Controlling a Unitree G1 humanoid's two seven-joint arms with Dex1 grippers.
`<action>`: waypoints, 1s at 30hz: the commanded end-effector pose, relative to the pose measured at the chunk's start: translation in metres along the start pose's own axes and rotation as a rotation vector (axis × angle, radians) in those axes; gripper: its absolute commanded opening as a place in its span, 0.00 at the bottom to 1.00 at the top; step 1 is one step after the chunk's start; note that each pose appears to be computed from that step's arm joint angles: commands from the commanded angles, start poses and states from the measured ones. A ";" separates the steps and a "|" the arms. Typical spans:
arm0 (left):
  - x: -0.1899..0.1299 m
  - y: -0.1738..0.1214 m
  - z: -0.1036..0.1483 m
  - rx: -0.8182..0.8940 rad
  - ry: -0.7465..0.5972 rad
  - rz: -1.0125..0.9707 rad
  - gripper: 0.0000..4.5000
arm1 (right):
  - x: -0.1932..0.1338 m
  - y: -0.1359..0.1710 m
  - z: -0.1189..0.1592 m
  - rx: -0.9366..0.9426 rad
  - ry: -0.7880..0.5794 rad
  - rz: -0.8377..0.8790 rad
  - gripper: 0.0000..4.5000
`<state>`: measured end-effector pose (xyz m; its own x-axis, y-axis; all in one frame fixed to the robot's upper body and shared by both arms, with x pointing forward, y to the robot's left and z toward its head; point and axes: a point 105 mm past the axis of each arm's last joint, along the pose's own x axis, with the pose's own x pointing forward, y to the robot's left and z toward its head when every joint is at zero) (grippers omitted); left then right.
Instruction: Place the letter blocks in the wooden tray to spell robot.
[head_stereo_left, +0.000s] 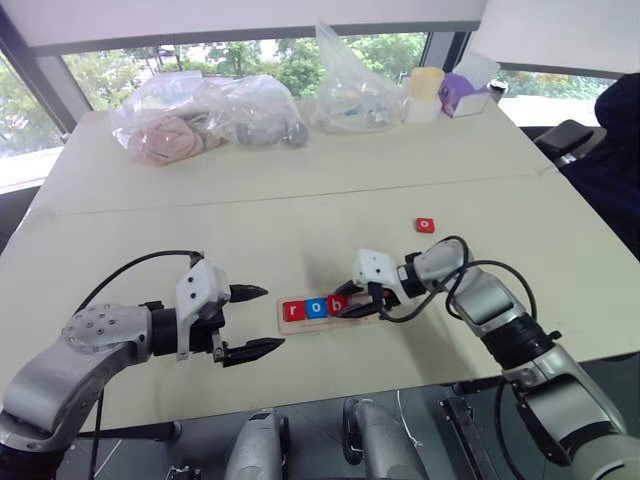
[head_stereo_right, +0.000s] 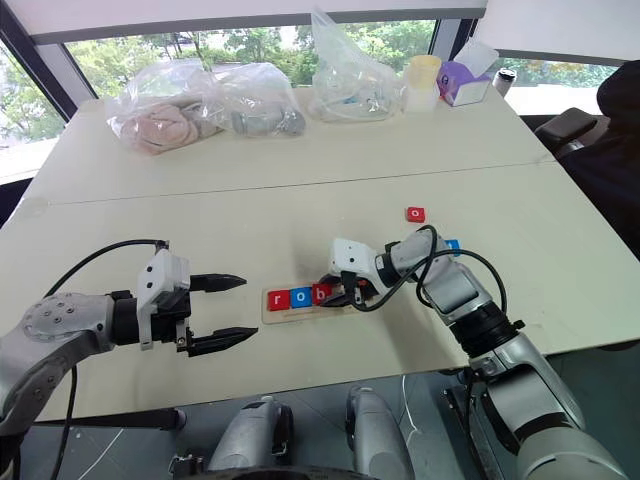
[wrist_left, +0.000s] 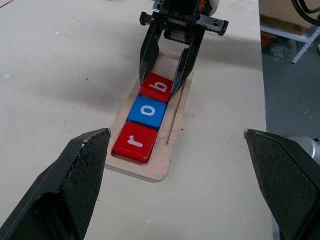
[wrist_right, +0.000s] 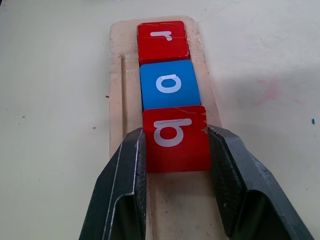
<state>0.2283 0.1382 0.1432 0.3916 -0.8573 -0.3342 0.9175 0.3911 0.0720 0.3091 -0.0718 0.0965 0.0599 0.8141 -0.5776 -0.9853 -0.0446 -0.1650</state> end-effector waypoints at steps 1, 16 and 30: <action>0.000 -0.004 0.007 0.039 -0.016 -0.011 1.00 | -0.002 -0.003 0.010 -0.043 -0.010 0.001 0.25; 0.001 -0.001 0.006 0.044 -0.022 0.004 1.00 | -0.017 -0.025 0.039 -0.059 -0.108 -0.109 0.99; 0.010 0.003 0.005 0.054 -0.052 0.010 1.00 | -0.157 -0.108 -0.026 0.461 -0.070 -1.317 0.99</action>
<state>0.2341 0.1327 0.1375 0.4024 -0.8616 -0.3093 0.9142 0.3957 0.0872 0.4121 -0.1993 0.1757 0.9474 0.2542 -0.1945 -0.3055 0.8994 -0.3125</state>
